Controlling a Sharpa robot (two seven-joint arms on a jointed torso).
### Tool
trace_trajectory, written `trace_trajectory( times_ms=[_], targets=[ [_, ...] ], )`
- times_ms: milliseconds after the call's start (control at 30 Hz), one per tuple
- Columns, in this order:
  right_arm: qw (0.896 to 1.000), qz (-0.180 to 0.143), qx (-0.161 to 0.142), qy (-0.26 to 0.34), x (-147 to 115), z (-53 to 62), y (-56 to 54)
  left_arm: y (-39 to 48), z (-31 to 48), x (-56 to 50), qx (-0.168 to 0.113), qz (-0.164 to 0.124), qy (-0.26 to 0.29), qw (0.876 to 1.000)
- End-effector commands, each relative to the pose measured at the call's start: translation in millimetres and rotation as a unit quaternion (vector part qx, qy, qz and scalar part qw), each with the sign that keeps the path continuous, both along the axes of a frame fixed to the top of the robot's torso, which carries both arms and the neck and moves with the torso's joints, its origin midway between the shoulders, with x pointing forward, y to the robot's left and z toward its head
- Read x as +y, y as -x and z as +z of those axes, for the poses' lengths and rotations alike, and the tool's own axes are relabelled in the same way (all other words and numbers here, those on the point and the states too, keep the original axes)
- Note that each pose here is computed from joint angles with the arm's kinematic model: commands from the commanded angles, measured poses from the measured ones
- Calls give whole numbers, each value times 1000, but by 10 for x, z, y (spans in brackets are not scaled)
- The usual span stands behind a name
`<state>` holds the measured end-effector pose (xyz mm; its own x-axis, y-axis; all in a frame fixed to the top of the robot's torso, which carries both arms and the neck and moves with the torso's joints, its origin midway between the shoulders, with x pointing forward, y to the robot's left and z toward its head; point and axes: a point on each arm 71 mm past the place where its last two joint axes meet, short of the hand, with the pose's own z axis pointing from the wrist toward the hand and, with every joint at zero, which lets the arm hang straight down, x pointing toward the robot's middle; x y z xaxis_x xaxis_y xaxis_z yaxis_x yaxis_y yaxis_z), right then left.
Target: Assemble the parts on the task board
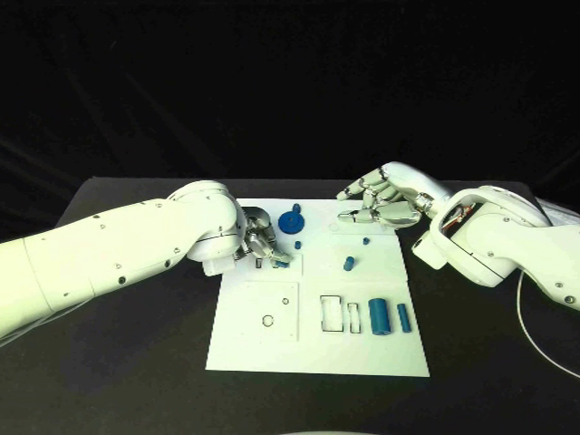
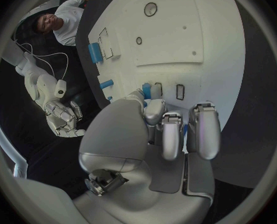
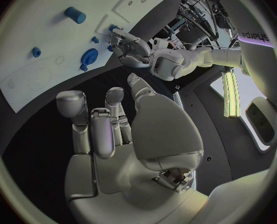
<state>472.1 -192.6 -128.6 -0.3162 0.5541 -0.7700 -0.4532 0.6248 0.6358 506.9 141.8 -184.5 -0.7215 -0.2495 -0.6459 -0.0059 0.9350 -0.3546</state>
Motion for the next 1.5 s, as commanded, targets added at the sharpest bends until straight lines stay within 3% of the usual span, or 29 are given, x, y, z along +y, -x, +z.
trace_trajectory(
  times_ms=[33,667,1033,1500],
  targets=[
    [1000,6,5,1,13,-12,5,19,-30,23,10,-6,-6,1000],
    [1000,7,7,-1,15,-26,0,3,25,128,-23,28,30,999],
    [1000,6,8,-1,10,-31,-1,2,0,132,-16,11,-4,1000],
    [1000,6,8,-1,7,-30,4,-6,-13,109,-28,-9,-42,999]
  ],
)
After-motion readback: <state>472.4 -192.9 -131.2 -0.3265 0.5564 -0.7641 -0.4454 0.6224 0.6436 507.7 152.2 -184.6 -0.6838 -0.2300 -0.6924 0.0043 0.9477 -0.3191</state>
